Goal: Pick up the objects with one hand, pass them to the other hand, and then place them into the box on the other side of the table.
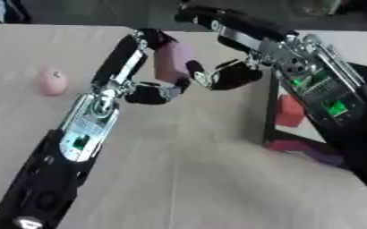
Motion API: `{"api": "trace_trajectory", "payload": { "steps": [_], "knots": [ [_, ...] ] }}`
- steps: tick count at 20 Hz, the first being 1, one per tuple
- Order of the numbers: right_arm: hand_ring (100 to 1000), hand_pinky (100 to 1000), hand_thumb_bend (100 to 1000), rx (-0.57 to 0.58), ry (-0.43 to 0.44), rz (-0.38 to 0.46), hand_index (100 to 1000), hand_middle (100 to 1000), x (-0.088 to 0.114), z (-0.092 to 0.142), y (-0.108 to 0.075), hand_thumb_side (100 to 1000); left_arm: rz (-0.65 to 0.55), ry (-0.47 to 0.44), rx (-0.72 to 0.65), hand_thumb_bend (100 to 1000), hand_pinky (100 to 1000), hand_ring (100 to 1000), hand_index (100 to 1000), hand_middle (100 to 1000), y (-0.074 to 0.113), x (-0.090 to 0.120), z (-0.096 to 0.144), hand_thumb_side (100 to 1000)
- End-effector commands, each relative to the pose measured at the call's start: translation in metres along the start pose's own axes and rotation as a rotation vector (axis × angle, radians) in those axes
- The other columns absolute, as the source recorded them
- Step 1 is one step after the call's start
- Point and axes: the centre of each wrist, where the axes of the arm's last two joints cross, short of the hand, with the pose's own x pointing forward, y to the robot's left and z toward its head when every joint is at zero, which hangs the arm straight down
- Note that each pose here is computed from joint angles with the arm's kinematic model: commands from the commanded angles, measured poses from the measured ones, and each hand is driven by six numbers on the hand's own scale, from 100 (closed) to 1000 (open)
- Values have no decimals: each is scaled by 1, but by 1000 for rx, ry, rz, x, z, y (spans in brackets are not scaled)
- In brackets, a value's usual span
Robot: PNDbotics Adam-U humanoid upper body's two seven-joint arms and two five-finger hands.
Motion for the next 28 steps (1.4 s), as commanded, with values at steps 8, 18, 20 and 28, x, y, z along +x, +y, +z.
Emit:
{"api": "trace_trajectory", "payload": {
  "steps": [8, 18, 20, 28],
  "knots": [
    [1000, 1000, 100, 84, -17, -105, 1000, 987, -9, -3, 0, 435, -15, -57, 26, 121, 730, 613, 531, 510, 6, 9, -6, 100],
    [1000, 1000, 100, 143, -10, -146, 1000, 955, -18, -7, 8, 513, -11, -82, 34, 123, 731, 613, 530, 510, 6, 10, -6, 100],
    [1000, 1000, 100, 150, -10, -149, 1000, 952, -19, -7, 9, 521, -12, -86, 33, 128, 730, 613, 530, 509, 5, 10, -6, 100],
    [1000, 1000, 100, 180, -13, -159, 1000, 932, -19, -8, 12, 581, -18, -79, 38, 134, 728, 611, 529, 507, 5, 10, -8, 100]
  ]
}}
